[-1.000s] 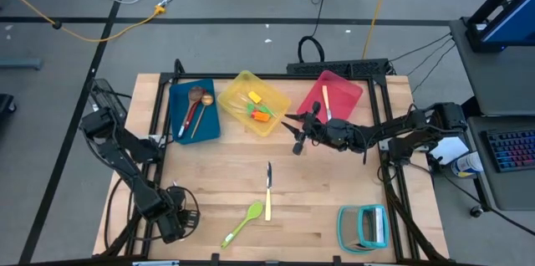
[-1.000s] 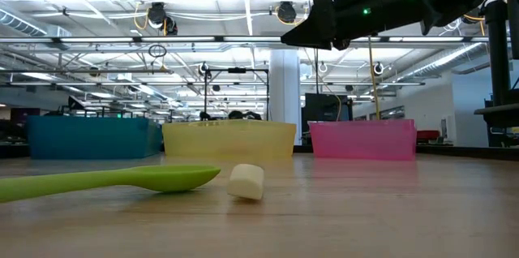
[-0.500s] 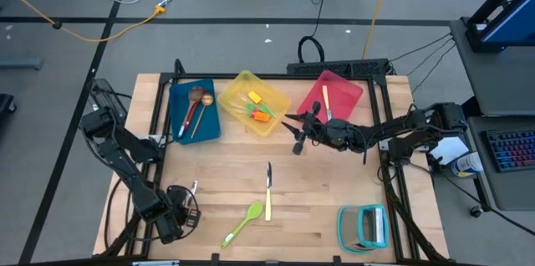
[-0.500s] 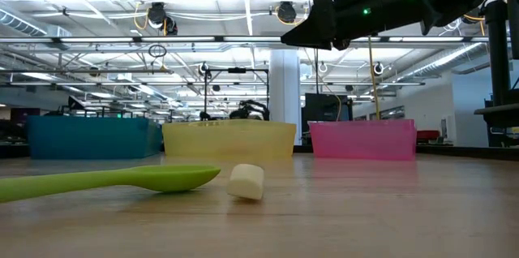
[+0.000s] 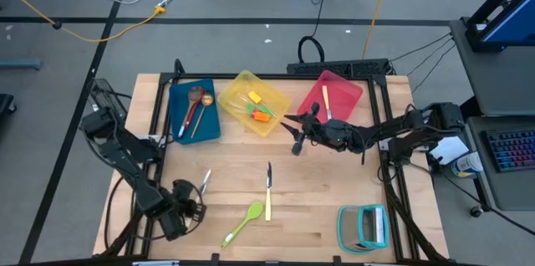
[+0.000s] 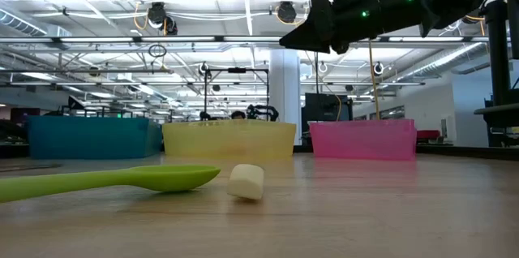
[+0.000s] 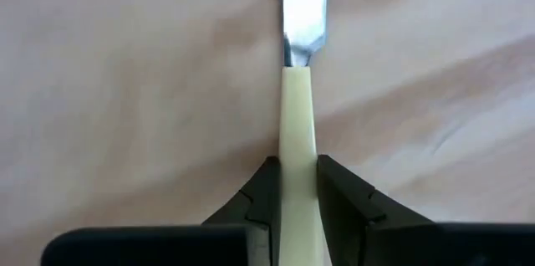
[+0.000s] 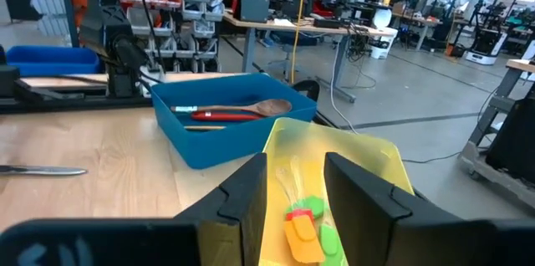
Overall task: Pick & Place Kitchen Items
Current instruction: Put the left yellow table knife into the red bin
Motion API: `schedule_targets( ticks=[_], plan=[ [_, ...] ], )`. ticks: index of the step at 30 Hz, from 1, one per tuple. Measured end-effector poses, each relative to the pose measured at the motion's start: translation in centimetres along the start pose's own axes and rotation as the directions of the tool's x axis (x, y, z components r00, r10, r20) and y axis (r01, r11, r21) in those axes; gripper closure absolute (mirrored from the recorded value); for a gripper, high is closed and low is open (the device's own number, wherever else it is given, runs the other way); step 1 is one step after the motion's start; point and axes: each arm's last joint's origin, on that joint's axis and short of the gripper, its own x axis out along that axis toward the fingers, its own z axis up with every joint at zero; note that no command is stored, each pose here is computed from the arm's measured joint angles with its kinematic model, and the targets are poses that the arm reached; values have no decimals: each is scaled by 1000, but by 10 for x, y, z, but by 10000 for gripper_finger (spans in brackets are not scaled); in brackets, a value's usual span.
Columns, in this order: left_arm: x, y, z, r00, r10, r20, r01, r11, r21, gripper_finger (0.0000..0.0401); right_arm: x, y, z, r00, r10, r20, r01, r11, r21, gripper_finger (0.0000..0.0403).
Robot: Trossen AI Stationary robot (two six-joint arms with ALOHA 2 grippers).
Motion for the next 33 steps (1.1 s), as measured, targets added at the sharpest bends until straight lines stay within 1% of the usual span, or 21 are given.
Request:
schedule_targets(
  ticks=[2,4,7,9,10,12,14,16,18,21,24,26,29,31,33],
  plan=[
    [1,-2,5,998,-30,59,29,999,30,342,2,1,-2,1000,2,9,-2,1000,4,289],
    [2,-5,10,993,-49,107,43,997,62,342,5,3,-5,999,32,27,-32,999,10,289],
    [4,-10,20,982,-63,179,41,991,124,343,9,5,-9,990,132,58,-134,991,25,289],
    [5,-12,28,971,-60,231,21,986,164,343,13,5,-10,979,186,79,-192,979,70,289],
    [5,-13,32,963,-60,261,11,983,184,343,14,4,-11,977,197,85,-205,974,95,289],
    [6,-16,41,946,-62,318,-8,977,214,343,16,2,-14,980,183,75,-192,971,145,289],
    [7,-19,50,923,-63,381,-36,969,246,343,20,-2,-19,984,167,65,-176,968,181,289],
    [7,-22,59,887,-79,455,-60,957,285,343,24,-5,-24,987,152,58,-161,966,202,289],
    [7,-26,69,839,-102,534,-80,949,306,343,29,-8,-30,989,137,61,-148,959,240,289],
    [7,-31,83,772,-112,626,-124,939,322,343,37,-10,-42,992,122,27,-125,944,306,289],
    [9,-37,96,741,-101,664,-164,931,325,343,49,-9,-49,994,113,11,-110,933,344,289],
    [10,-40,103,734,-95,672,-180,927,328,343,58,-7,-55,994,111,-7,-102,930,352,289],
    [12,-49,112,732,-111,672,-190,914,358,343,71,0,-59,993,119,-9,-108,927,360,289],
    [13,-55,118,726,-134,675,-190,904,383,343,80,8,-60,989,150,0,-139,915,378,289],
    [13,-62,122,709,-162,687,-186,896,404,343,86,16,-63,982,190,-1,-175,906,385,289]
  ],
)
